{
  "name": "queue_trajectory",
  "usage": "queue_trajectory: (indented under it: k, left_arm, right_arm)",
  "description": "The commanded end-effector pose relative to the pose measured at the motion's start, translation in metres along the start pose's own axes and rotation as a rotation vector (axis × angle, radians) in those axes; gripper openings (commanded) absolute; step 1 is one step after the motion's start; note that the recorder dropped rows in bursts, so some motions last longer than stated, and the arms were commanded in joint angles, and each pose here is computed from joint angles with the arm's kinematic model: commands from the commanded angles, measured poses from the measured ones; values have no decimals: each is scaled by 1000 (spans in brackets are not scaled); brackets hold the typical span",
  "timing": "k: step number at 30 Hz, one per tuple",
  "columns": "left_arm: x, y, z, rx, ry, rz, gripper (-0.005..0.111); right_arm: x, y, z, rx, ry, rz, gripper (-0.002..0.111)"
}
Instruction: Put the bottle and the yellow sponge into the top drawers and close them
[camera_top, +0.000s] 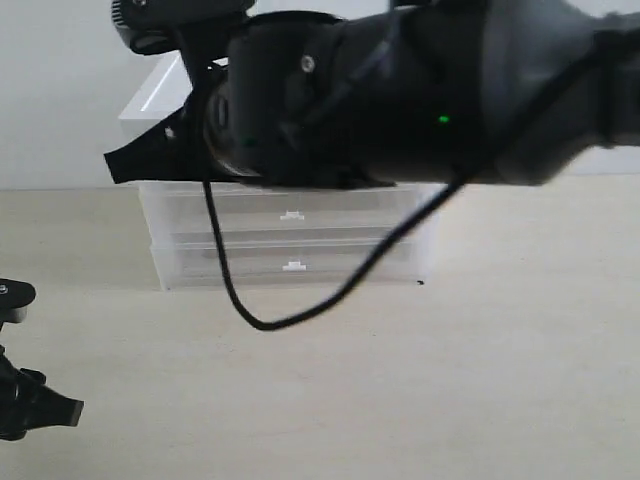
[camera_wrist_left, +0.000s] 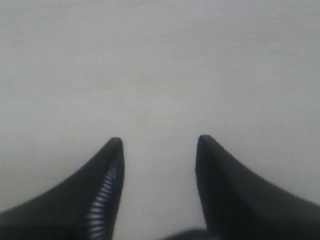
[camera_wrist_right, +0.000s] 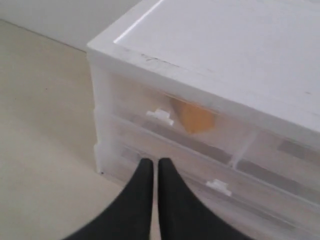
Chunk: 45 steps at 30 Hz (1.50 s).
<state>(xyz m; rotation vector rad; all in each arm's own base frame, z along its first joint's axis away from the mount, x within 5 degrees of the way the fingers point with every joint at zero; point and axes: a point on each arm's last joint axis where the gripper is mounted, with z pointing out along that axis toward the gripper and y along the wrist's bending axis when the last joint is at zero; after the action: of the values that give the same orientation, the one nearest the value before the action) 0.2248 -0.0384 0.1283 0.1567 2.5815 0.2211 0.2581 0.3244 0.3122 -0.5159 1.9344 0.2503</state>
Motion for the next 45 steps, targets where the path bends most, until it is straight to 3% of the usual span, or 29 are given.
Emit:
queue_trajectory:
  k: [1,3,9,11,15,19,23,26,29,36,45]
  left_arm:
    - [1,-4,-1,39,-4,-15,14]
    - [-1,-8,-3,84,-19,9,4]
    - [-14,-12,-29,211,-152,-5,4]
    - [-17,-11,-45,248,-217,-51,4]
    - [-19,-17,-87,434,-376,-88,4]
    - [-12,-14,-125,508,-522,-127,4]
    - [-4,-4,-162,567,-686,-183,4]
    - [4,-2,-188,673,-786,-211,4]
    - [13,-1,-209,763,-874,-180,4]
    - [25,6,-229,773,-997,-158,4]
    - [27,7,-231,774,-1007,-158,4]
  right_arm:
    - [9,-23,-46,33,-106,-1,0]
    - [21,-35,-72,31,-156,5,0]
    - [67,-84,-141,100,-268,140,0]
    - [86,-98,-153,110,-262,166,0]
    - [112,-123,-173,177,-287,177,0]
    - [131,-142,-186,247,-316,204,0]
    - [141,-148,-191,245,-322,223,0]
    - [147,-149,-190,258,-273,269,0]
    - [148,-149,-190,262,-259,285,0]
    - [148,-149,-189,260,-258,285,0]
    - [148,-149,-189,260,-258,285,0]
